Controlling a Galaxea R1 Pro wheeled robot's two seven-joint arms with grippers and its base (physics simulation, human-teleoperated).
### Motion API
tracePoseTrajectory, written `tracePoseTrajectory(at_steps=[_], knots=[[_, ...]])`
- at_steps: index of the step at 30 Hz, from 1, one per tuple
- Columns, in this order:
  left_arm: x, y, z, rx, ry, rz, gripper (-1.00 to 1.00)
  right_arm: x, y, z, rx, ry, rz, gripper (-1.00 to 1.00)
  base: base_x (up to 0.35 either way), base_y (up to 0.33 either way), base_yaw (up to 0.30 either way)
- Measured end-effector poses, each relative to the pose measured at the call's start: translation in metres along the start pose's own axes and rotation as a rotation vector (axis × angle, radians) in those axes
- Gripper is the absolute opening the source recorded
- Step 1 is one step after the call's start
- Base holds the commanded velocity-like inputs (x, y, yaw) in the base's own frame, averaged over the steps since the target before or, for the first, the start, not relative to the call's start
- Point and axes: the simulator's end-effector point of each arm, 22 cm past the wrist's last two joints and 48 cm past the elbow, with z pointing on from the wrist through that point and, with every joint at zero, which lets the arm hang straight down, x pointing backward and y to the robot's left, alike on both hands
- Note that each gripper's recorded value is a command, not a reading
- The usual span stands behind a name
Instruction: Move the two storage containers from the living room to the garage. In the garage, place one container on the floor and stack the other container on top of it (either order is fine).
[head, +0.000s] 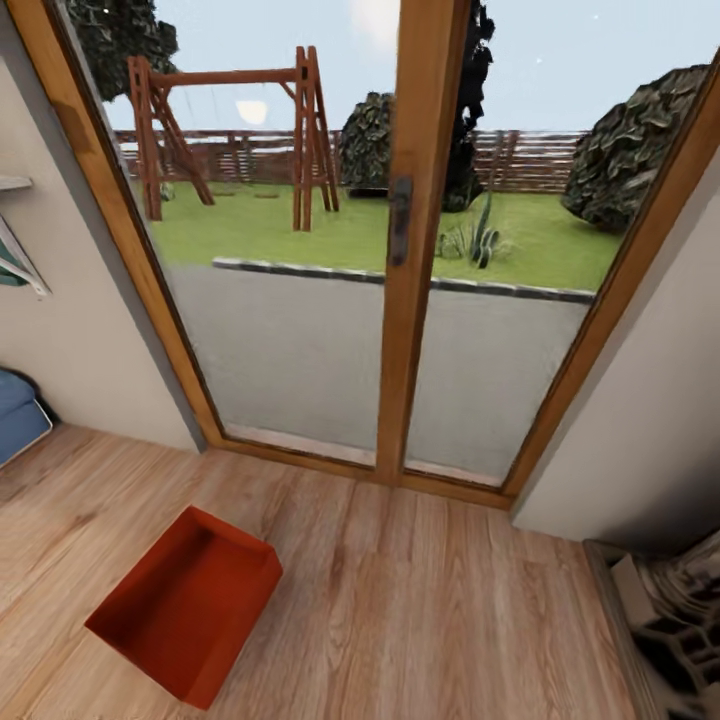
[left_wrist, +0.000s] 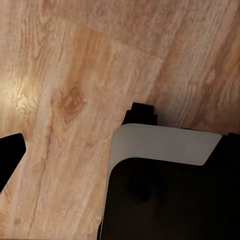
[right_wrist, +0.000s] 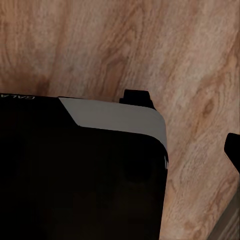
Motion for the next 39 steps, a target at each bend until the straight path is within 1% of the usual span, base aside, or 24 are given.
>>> tracePoseTrajectory(at_steps=[23,39], knots=[[-0.0002,-0.0006,-0.0001,0.001,0.000,0.000,1.00,0.0001,-0.0003,0.0001,0.000,0.001,0.000,1.00,0.028,-0.003,0.263],[0.0002,-0.0001,-0.0001,0.001,0.000,0.000,1.00,0.0011,-0.0013,0.0000,0.002,0.004,0.000,1.00,0.270,-0.141,0.020]])
